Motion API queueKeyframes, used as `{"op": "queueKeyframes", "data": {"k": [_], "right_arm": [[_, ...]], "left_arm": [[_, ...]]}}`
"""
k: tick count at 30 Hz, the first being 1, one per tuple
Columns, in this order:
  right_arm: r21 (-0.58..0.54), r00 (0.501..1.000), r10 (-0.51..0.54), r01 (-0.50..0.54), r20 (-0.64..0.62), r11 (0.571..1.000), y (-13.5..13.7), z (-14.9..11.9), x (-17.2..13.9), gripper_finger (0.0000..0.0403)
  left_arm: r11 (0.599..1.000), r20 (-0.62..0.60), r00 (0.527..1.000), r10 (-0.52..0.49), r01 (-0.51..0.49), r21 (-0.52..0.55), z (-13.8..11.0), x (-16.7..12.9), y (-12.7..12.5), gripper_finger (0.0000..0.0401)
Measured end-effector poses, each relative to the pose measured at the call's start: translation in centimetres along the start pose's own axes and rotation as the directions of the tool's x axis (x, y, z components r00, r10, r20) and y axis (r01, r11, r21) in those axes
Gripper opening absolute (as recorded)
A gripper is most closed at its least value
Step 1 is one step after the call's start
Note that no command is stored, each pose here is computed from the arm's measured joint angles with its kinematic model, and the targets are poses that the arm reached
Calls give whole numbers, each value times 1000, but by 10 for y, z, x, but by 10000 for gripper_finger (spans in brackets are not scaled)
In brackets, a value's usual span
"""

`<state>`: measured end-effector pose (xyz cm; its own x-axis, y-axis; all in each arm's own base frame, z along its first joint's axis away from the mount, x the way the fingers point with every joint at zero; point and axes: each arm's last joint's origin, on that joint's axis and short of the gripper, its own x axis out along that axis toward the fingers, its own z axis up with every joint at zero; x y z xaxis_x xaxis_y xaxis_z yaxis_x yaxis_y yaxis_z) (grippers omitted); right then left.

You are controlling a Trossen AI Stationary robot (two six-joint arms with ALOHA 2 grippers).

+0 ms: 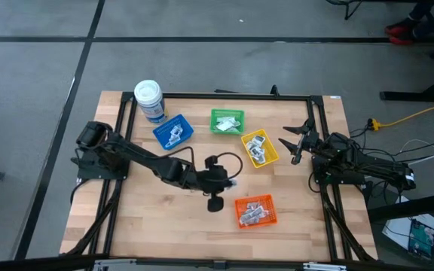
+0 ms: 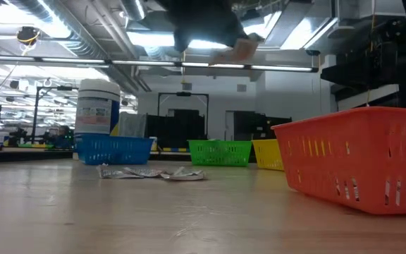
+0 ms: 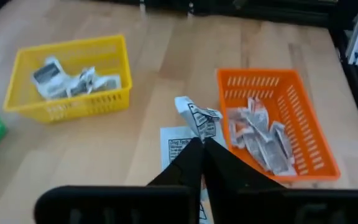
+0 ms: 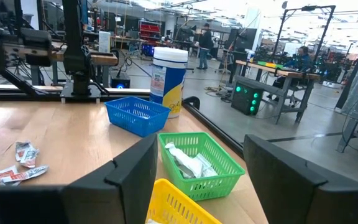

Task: Pick & Place First Aid Supplies
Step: Put the white ointment pack into the orange bin

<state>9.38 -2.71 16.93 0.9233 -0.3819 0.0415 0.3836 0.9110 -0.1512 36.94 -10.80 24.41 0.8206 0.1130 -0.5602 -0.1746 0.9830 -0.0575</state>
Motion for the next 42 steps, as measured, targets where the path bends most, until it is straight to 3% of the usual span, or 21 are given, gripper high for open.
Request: {"op": "queueKeyframes", "data": {"k": [6,22,26,30,34,42], "right_arm": [[0,1000,0,0,0,1000,0,0,0,236],[0,1000,0,0,0,1000,0,0,0,236],[0,1000,0,0,0,1000,0,0,0,236],[0,1000,0,0,0,1000,0,0,0,236],[0,1000,0,0,0,1000,0,0,0,236],[0,1000,0,0,0,1000,0,0,0,236]], "left_arm": [[996,108,990,-88,87,18,14,2,-6,2],[964,107,971,-214,192,182,36,40,-31,4],[976,-25,996,-85,88,201,23,43,-19,3],[977,-162,987,-15,49,206,6,46,-5,3],[984,-256,967,9,37,174,-33,54,2,7],[986,-280,947,-158,167,10,-81,53,-12,3]]}}
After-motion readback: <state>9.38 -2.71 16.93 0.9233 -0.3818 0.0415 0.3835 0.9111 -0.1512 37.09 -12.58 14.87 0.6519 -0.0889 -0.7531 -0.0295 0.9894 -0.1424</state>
